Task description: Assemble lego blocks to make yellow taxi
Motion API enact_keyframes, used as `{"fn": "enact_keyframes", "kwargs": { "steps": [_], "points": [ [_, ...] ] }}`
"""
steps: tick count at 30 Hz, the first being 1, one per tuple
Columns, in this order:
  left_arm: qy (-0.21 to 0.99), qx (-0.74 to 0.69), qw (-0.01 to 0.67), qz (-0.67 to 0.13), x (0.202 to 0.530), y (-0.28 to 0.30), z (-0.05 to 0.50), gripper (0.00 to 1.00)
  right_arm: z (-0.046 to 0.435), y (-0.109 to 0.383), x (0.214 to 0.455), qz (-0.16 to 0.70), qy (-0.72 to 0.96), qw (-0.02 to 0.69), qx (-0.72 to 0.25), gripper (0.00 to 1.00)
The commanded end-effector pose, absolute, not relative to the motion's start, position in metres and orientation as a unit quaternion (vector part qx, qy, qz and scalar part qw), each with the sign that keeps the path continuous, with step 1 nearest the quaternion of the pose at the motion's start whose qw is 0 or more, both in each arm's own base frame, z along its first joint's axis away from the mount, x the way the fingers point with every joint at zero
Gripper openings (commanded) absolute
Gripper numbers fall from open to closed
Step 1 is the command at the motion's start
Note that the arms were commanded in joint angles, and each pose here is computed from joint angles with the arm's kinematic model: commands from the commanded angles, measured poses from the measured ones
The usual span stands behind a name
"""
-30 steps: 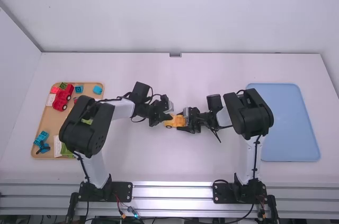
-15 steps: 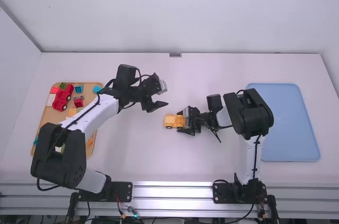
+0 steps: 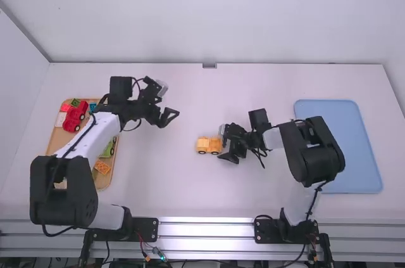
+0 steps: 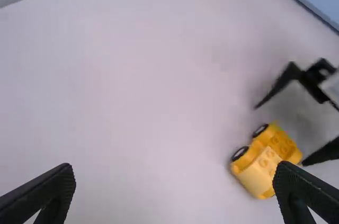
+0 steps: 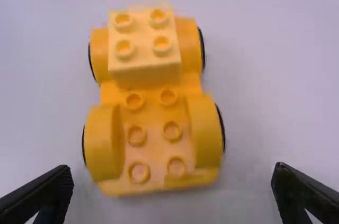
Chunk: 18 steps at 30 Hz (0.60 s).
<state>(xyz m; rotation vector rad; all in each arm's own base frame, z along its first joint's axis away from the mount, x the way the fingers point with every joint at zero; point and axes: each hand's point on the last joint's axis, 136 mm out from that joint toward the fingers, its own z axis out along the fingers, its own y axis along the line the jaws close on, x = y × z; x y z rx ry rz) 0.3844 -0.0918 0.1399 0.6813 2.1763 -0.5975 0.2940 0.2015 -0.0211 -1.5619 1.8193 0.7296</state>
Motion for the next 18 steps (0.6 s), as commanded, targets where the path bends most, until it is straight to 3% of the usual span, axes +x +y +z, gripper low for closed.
{"fn": "enact_keyframes", "kwargs": {
  "steps": [1,7,11,18],
  "points": [
    [0.89,0.147,0.372,-0.218,0.389,-0.05,0.139,0.99,-0.007,0.183,0.305,0.214,0.711,0.312,-0.593,0.99],
    [0.943,-0.127,0.307,-0.032,0.373,0.083,0.104,0.99,0.027,0.178,0.299,0.203,0.711,0.321,-0.592,0.99],
    [0.939,-0.193,0.284,0.018,0.352,0.131,0.101,0.99,0.04,0.178,0.3,0.197,0.706,0.333,-0.593,0.99],
    [0.939,-0.252,0.23,0.037,0.329,0.193,0.101,0.99,0.04,0.179,0.303,0.179,0.703,0.335,-0.601,0.99]
  ]
}}
